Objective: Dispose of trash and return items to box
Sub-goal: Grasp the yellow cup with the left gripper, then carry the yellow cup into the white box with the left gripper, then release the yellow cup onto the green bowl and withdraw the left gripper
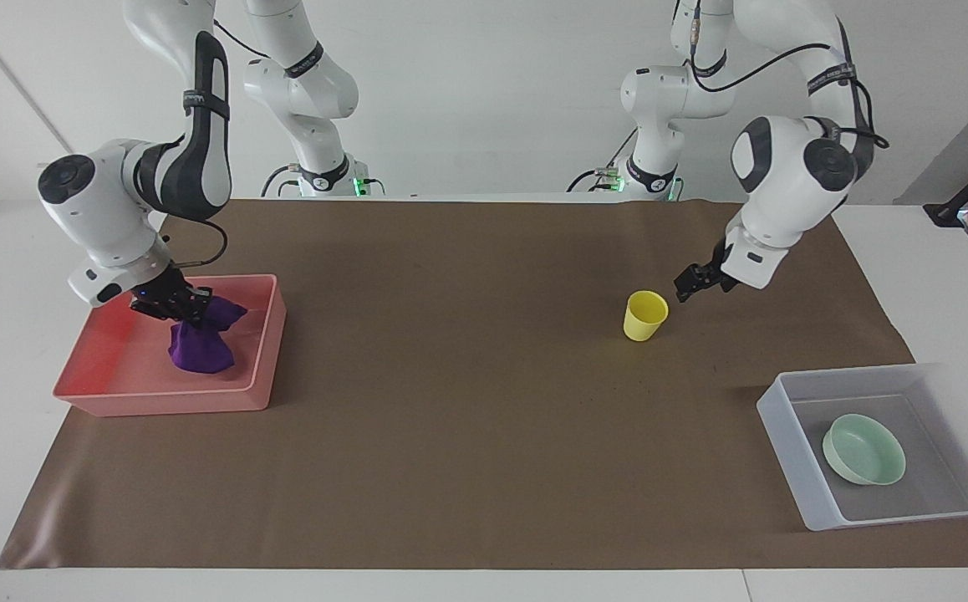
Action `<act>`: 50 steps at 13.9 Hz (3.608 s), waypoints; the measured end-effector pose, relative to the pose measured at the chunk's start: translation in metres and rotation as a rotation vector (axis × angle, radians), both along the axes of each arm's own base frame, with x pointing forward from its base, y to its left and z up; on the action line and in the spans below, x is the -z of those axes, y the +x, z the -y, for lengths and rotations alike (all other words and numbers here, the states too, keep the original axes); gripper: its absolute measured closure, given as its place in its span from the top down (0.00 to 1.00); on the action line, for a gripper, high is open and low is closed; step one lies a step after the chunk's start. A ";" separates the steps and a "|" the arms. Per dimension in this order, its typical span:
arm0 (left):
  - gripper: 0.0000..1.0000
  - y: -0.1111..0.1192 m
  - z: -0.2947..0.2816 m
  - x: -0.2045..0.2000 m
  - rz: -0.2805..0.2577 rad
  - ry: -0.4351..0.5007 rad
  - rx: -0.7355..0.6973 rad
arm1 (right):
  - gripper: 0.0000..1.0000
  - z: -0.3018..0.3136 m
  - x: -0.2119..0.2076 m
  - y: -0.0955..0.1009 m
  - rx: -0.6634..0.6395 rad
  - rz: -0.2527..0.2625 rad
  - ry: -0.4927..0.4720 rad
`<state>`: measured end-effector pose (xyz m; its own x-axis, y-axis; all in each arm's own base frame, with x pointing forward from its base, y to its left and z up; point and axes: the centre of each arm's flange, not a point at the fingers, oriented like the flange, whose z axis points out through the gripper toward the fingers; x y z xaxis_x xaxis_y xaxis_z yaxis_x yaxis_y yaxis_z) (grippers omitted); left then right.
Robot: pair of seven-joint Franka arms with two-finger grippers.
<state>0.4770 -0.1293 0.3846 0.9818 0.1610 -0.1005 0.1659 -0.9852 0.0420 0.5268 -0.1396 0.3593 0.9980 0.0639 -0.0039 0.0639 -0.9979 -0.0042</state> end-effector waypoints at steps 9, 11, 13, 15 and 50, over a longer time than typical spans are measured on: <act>0.11 -0.019 0.020 0.041 0.145 -0.024 -0.089 | 0.65 0.004 0.005 0.005 -0.034 -0.008 0.003; 0.03 -0.004 0.023 0.022 0.180 -0.039 -0.121 | 0.87 -0.008 -0.016 0.016 -0.060 -0.026 0.009; 0.03 0.024 0.020 -0.022 0.182 -0.046 -0.159 | 0.95 -0.034 -0.040 0.028 -0.109 -0.032 0.010; 0.03 0.056 0.007 -0.073 0.169 -0.022 -0.173 | 0.96 -0.059 -0.057 0.035 -0.123 -0.050 0.014; 1.00 0.080 -0.128 -0.210 0.085 0.055 0.155 | 1.00 -0.141 -0.243 -0.010 -0.019 -0.106 0.027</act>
<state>0.5575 -0.0013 0.5948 0.9999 0.0103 -0.0110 0.0103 -0.9999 -0.0053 0.5170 0.0012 0.6018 0.9906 0.0844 -0.1073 0.0807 -0.9960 -0.0386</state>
